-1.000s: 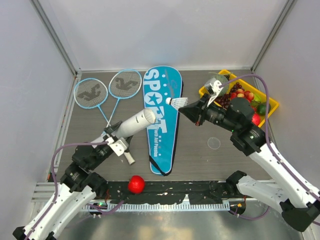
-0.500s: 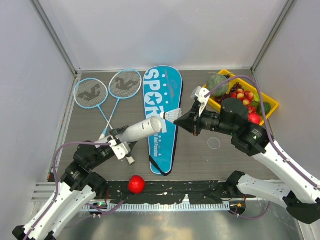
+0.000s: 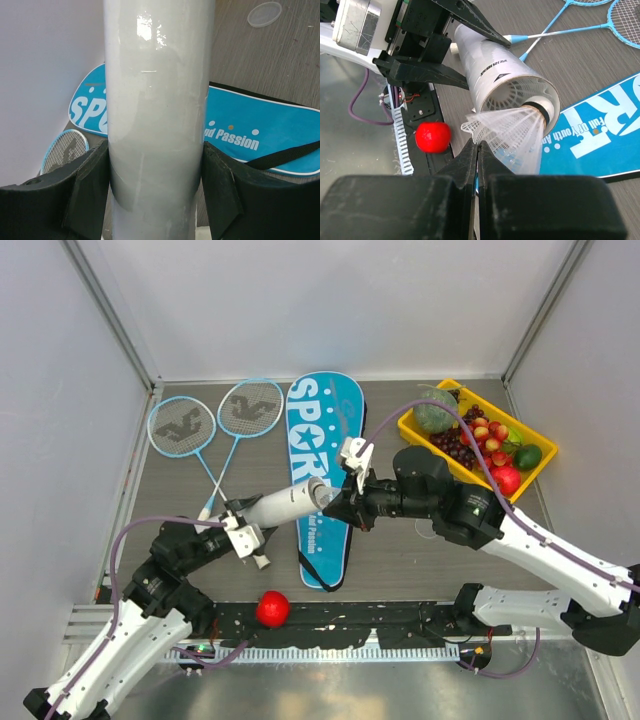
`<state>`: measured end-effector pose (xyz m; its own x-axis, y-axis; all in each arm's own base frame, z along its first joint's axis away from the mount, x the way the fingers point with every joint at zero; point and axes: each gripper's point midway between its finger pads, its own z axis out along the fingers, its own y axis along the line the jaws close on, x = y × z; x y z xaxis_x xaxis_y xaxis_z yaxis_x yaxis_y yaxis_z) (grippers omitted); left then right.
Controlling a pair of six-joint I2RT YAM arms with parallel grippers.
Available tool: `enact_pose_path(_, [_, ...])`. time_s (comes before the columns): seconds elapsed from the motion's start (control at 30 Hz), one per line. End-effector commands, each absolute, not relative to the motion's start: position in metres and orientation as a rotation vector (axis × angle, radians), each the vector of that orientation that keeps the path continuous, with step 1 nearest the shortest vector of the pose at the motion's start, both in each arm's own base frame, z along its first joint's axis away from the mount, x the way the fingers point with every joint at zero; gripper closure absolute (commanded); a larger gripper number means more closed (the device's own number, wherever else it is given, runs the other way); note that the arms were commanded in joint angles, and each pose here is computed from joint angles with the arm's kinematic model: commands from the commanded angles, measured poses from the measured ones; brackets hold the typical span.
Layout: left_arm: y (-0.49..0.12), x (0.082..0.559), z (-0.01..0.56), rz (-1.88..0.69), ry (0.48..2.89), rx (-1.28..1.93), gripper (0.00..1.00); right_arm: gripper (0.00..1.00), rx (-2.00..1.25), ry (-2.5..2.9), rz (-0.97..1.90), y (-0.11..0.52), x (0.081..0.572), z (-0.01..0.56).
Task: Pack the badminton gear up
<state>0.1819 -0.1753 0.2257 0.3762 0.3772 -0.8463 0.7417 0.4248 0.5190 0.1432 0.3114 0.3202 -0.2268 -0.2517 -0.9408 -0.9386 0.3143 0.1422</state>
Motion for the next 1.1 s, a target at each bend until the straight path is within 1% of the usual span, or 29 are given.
enact_pose_path(0.0, [-0.179,0.178,0.265,-0.318,1.112,1.144,0.87,0.95,-1.027,1.633,0.904,0.309,0.149,0.350])
enact_pose_path(0.23, [-0.179,0.180,0.261,-0.313,1.118,1.155,0.87,0.95,-0.983,1.625,0.917,0.293,0.138,0.361])
enact_pose_path(0.37, [-0.187,0.169,0.259,-0.355,1.063,1.215,0.87,0.95,-1.025,1.601,0.939,0.296,0.133,0.358])
enact_pose_path(0.47, [-0.191,0.162,0.256,-0.378,1.022,1.254,0.86,0.95,-1.060,1.623,0.928,0.304,0.136,0.349])
enact_pose_path(1.07, [-0.189,0.163,0.259,-0.358,1.013,1.239,0.86,0.94,-1.102,1.627,1.049,0.348,0.139,0.332])
